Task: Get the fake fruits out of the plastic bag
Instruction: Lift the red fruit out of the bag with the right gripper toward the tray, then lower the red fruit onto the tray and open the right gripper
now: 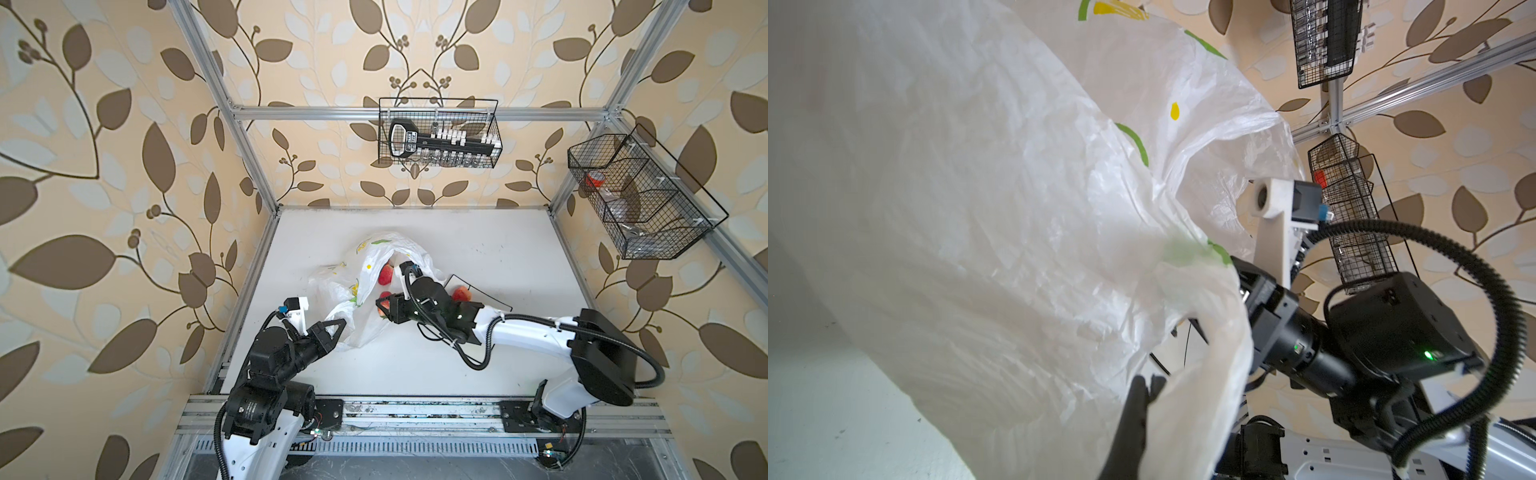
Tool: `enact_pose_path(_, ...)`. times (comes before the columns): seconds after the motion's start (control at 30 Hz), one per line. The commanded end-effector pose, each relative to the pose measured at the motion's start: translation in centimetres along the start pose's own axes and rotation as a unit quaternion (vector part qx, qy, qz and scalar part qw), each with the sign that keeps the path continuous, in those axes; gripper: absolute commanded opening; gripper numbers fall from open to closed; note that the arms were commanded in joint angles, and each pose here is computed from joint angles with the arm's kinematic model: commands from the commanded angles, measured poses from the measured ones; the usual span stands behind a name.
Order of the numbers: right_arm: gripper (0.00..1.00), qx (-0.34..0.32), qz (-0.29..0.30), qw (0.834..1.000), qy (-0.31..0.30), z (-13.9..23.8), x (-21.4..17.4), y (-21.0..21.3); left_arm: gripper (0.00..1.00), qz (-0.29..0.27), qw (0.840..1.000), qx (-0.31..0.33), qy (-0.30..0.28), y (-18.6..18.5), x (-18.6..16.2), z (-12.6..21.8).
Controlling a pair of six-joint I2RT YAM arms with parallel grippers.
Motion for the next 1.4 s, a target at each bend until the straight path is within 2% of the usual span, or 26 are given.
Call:
enact_pose_path(0.0, 0.41, -0.003, 0.034, 0.999, 0.03, 2.8, -1.7, 0.2, 0.0, -0.013, 1.0, -0.022, -0.008, -0.7, 0.2, 0.0)
enact_pose_path(0.17, 0.42, -0.029, 0.037, 0.998, 0.048, 6.7, -3.3, -0.9, 0.0, -0.011, 1.0, -0.023, -0.008, -0.7, 0.2, 0.0)
enact_pose_path(0.33, 0.42, -0.1, 0.022, 0.994, 0.03, 10.7, -4.3, -3.6, 0.0, -0.011, 1.0, -0.024, -0.012, -0.7, 0.2, 0.1)
enact_pose_path(0.43, 0.42, -0.15, -0.008, 0.988, 0.026, 12.2, -5.4, -5.9, 0.0, -0.011, 1.0, -0.024, -0.013, -0.7, 0.2, 0.2)
enact_pose_path(0.6, 0.42, -0.255, -0.093, 0.962, 0.016, 14.1, -6.8, -11.7, 0.0, -0.011, 1.0, -0.024, -0.012, -0.7, 0.2, 0.2)
enact_pose_path(0.83, 0.42, -0.356, -0.175, 0.918, -0.004, 15.9, -7.7, -18.2, 0.0, -0.016, 1.0, -0.024, -0.013, -0.8, 0.2, 0.4)
enact_pose_path(0.97, 0.43, -0.359, -0.209, 0.91, 0.001, 15.6, -8.5, -20.3, 0.0, -0.016, 1.0, -0.022, -0.011, -0.8, 0.2, 0.4)
enact_pose_path(1.17, 0.45, -0.36, -0.223, 0.906, 0.024, 14.5, -9.9, -21.5, 0.0, -0.017, 1.0, -0.023, -0.012, -0.8, 0.1, 0.5)
enact_pose_path(1.27, 0.5, -0.359, -0.229, 0.904, 0.03, 14.1, -10.3, -21.8, 0.0, -0.017, 1.0, -0.023, -0.013, -0.8, 0.1, 0.5)
enact_pose_path(1.37, 0.6, -0.361, -0.23, 0.903, 0.034, 14.0, -10.6, -22.0, 0.0, -0.016, 1.0, -0.023, -0.013, -0.9, 0.1, 0.6)
Point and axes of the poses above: each gripper's point midway between its finger pads, its own z axis back along the fingers, its own y axis along the line the jaws close on, x = y × z, the point moved 8 cm from there along z, back along the fingers, and after that the axes turned 8 degrees about z, right-handed, at the moved point
